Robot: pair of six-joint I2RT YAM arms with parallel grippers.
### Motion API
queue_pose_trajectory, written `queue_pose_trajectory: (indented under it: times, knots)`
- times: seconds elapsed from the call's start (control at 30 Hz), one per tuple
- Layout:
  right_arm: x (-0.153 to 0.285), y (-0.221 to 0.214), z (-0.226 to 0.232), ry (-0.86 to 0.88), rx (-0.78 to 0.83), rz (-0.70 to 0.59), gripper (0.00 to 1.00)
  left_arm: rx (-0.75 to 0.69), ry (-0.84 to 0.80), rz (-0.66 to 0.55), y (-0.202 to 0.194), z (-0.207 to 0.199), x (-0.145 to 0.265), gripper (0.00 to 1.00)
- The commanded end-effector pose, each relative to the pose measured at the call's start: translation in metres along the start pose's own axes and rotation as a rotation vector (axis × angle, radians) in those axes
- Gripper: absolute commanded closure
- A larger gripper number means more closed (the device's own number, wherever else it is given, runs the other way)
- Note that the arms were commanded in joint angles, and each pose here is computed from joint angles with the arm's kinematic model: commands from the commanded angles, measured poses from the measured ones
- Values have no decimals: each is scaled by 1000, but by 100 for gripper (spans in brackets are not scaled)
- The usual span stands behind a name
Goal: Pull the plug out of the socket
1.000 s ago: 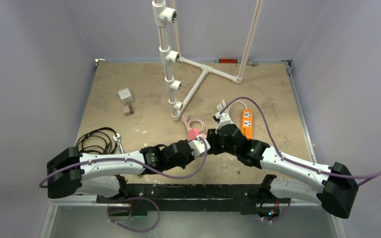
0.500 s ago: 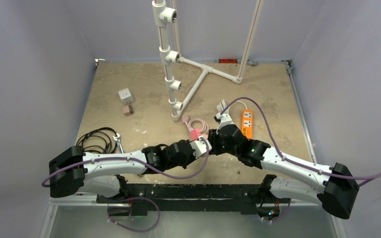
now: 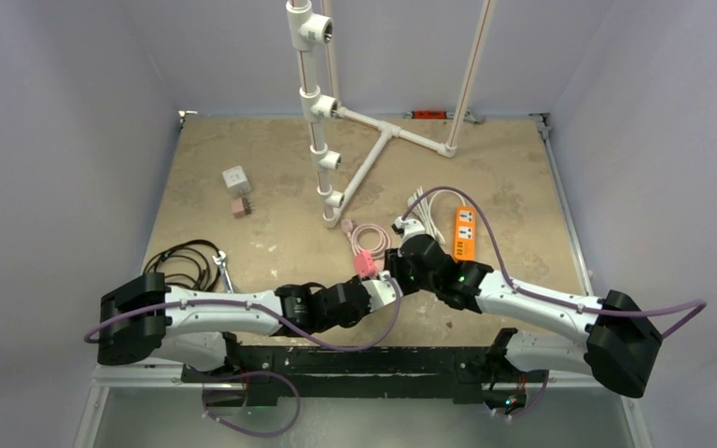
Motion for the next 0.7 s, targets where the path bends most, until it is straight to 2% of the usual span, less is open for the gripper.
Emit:
queue_pose_trajectory:
  times: [0.0,0.17,0.37,0.67]
  knots:
    - [2,9,10,48,11,-14,100,58,38,-151,39,2,3,100]
    - [8,9,6,31,5,-28,100,102,62,-188,41,18,15,100]
    - [17,10,-4,-13,-10,-49,100,224,96,-199,37,51,25,100]
    - [35,25,-33,-76,-79,-132,100,314,116,-218,48,59,41,100]
Point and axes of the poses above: each gripper's point midway between its finger pads, its own x axis back along the fingers, its own z axis along the line the jaws close on, y = z × x, the point moved 5 cm from there along x, back along the fingers, and after that the axes turned 7 degrees about x, right-handed, at the moved point
